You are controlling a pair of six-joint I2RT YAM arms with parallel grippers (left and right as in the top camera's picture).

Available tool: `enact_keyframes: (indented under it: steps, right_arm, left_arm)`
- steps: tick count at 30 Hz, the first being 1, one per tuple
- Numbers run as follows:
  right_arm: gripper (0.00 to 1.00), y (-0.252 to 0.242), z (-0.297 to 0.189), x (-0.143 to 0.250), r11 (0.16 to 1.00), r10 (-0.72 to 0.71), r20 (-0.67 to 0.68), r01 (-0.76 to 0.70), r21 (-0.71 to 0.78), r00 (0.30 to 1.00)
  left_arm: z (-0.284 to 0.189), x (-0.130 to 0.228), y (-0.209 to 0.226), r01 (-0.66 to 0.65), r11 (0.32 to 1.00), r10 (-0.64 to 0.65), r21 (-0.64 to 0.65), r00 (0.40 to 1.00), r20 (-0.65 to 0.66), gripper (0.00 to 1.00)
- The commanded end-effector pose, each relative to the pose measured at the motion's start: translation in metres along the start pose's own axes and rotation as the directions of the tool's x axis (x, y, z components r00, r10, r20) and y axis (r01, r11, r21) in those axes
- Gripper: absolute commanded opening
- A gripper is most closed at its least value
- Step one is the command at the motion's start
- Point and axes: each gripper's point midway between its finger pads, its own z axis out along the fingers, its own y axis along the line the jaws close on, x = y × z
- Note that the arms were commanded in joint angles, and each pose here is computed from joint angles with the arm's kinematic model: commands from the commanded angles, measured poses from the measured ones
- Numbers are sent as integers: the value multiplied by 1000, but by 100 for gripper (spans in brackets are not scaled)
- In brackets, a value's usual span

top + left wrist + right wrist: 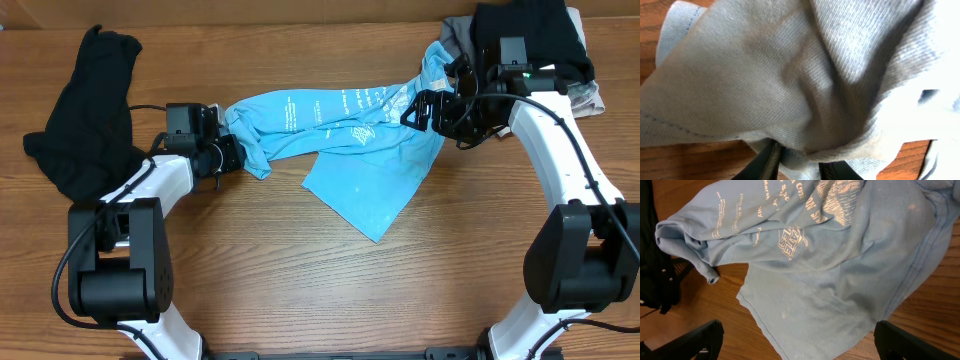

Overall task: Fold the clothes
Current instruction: 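Grasp the shirt's left and right edges with both grippers to flatten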

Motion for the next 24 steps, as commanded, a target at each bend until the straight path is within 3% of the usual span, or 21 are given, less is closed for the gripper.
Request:
enact_keyframes:
  steps: [1, 8, 13, 17, 20, 24]
  right_arm:
    - [100, 1, 0, 0, 1000, -1, 3, 1, -4, 1000]
    - [100, 1, 0, 0, 1000, -1, 3, 1, -3, 1000]
    - [100, 1, 0, 0, 1000, 0, 2, 0, -3, 1000]
    - [100, 1, 0, 0, 1000, -1, 3, 1, -3, 1000]
    - [100, 1, 0, 0, 1000, -1, 3, 1, -3, 1000]
    - [100, 1, 0, 0, 1000, 1, 0, -1, -3, 1000]
  left_arm:
    - [6, 8, -2, -18, 1000, 19, 9, 1000, -25, 27]
    - [28, 36, -4, -70, 998, 69, 0, 991, -115, 28]
    - [43, 50, 3, -61, 998, 59, -8, 986, -156, 23]
    - [42, 45, 3, -60, 998, 58, -8, 988, -144, 18]
    - [38, 38, 1, -51, 999, 52, 11, 989, -137, 4]
    - [20, 22, -5, -33, 999, 36, 29, 991, -128, 4]
